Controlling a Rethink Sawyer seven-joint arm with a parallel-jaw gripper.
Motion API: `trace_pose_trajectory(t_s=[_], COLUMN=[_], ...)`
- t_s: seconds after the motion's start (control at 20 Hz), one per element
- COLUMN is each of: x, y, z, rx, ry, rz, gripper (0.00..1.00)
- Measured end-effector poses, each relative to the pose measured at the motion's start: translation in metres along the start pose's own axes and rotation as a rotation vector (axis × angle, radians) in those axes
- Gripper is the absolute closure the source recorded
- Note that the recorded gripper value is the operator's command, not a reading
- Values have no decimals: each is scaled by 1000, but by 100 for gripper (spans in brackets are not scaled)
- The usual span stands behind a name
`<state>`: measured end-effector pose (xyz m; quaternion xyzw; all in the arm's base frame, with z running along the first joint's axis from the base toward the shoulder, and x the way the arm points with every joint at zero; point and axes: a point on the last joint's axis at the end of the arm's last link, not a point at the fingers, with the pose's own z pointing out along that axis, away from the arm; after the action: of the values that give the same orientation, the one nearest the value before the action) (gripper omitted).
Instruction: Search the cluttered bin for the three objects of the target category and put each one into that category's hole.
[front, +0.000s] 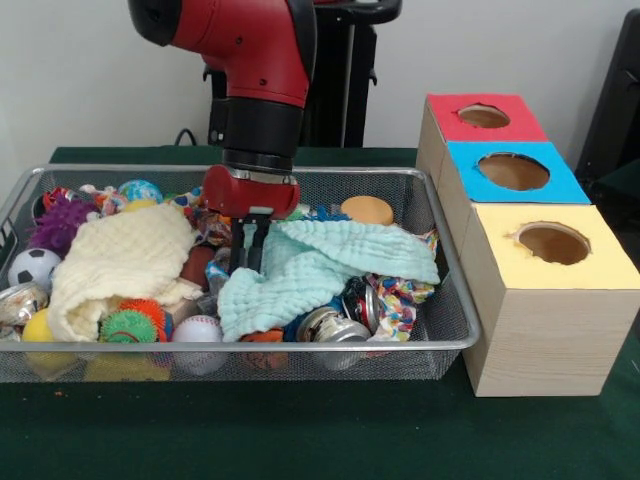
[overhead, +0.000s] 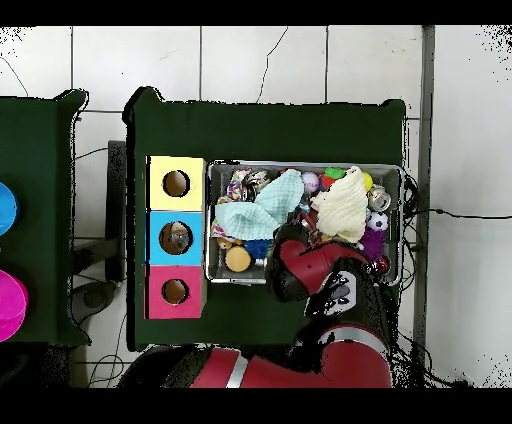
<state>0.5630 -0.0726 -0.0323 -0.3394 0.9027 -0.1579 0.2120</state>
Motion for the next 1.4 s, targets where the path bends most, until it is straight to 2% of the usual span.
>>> trace_pose_trajectory(t_s=[0.45,0.7,0.75,0.95,1.4], x=[4,6,5,6,29], y=[-2,-3,-4,-10,-35], z=[1,1,1,2,4], rx=[20,21,22,27,42], ry=[7,8,6,3,46], rz=[-41,-45,-44,-33,4], gripper=[100,100,0,0,0])
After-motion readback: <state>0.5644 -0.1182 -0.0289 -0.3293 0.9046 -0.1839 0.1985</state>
